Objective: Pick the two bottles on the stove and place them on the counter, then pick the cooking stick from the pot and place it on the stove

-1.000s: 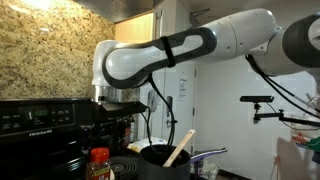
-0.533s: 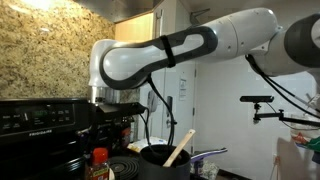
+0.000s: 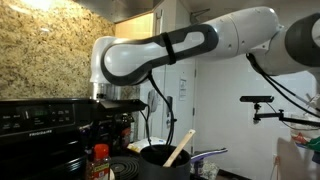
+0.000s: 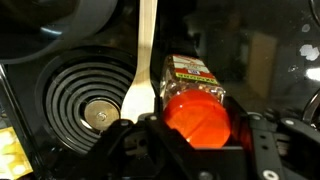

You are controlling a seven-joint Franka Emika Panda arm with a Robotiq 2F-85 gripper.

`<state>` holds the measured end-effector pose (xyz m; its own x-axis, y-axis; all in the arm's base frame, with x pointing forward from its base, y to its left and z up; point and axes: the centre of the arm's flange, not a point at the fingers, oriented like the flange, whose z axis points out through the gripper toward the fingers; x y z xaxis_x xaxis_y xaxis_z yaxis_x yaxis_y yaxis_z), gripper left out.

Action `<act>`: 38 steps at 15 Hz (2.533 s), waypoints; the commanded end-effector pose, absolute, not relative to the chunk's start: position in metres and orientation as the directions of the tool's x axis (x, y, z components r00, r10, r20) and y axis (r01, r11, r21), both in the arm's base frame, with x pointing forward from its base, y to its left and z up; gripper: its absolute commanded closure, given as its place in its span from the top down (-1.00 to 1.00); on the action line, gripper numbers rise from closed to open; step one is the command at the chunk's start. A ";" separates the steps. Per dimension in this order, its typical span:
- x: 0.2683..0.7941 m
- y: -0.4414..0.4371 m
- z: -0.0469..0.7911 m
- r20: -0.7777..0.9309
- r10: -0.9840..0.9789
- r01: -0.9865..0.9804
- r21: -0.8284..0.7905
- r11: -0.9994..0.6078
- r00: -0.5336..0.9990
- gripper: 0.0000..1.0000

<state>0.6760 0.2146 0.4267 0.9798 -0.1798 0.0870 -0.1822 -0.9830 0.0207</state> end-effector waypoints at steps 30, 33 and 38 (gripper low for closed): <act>0.441 -0.171 0.556 0.188 -0.770 -0.767 -0.105 -0.633 0.609 -0.28; 0.452 -0.176 0.552 0.176 -0.753 -0.755 -0.072 -0.652 0.634 0.22; 0.455 -0.162 0.540 0.193 -0.745 -0.752 -0.049 -0.657 0.638 -0.28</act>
